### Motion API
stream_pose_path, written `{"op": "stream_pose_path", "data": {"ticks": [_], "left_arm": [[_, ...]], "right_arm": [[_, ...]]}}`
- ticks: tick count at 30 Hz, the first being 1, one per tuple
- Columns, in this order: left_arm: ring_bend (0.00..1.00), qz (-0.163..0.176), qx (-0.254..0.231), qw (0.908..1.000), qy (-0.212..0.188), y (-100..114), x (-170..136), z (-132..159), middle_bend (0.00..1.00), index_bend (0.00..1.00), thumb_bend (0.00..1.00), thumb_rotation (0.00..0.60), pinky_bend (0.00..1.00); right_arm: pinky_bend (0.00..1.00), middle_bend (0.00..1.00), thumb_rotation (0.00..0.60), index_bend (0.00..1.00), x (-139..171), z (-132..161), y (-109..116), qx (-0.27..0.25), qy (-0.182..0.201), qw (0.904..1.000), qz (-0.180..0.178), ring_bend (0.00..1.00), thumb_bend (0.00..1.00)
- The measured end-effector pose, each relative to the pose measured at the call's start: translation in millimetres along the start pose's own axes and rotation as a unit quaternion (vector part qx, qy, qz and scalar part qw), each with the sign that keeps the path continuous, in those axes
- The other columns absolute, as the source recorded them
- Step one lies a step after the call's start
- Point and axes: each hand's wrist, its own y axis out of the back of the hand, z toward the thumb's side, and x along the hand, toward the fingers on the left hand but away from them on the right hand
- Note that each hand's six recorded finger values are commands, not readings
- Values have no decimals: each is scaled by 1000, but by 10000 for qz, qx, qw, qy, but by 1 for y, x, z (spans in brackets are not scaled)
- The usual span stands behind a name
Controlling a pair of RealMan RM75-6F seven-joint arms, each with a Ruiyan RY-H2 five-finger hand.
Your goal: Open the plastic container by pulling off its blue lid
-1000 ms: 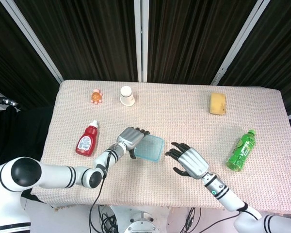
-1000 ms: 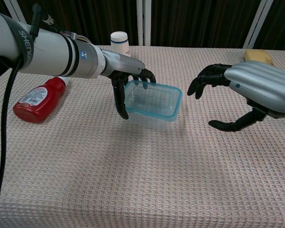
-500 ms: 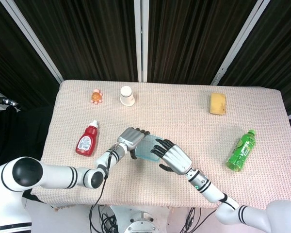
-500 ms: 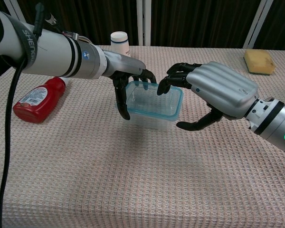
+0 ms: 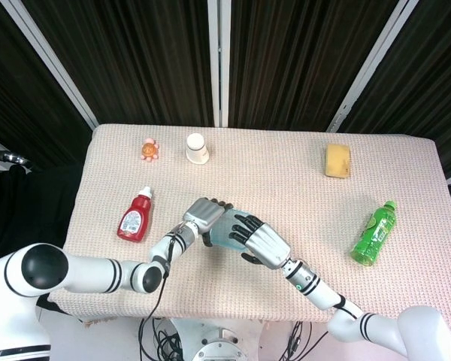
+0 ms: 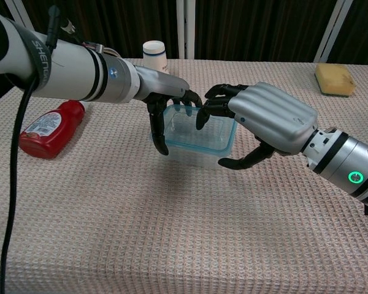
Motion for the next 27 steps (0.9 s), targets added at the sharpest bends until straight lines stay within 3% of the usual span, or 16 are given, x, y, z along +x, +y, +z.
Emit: {"op": "stream_pose_path", "data": {"ticks": [13, 22, 27], "left_arm": [[135, -51, 27, 10000, -19, -5, -2, -3, 245, 185, 1, 600, 242], [135, -145, 54, 9998, -108, -7, -4, -7, 245, 185, 120, 600, 236], [135, -149, 78, 9998, -130, -7, -4, -9, 245, 185, 137, 600, 234]], "right_arm": [[274, 326, 600, 405, -7, 0, 1, 18, 69, 10000, -50, 148, 123], [273, 334, 600, 419, -8, -4, 5, -22, 116, 9999, -54, 148, 123], [271, 339, 600, 421, -9, -4, 9, -60, 172, 9998, -65, 149, 124]]}}
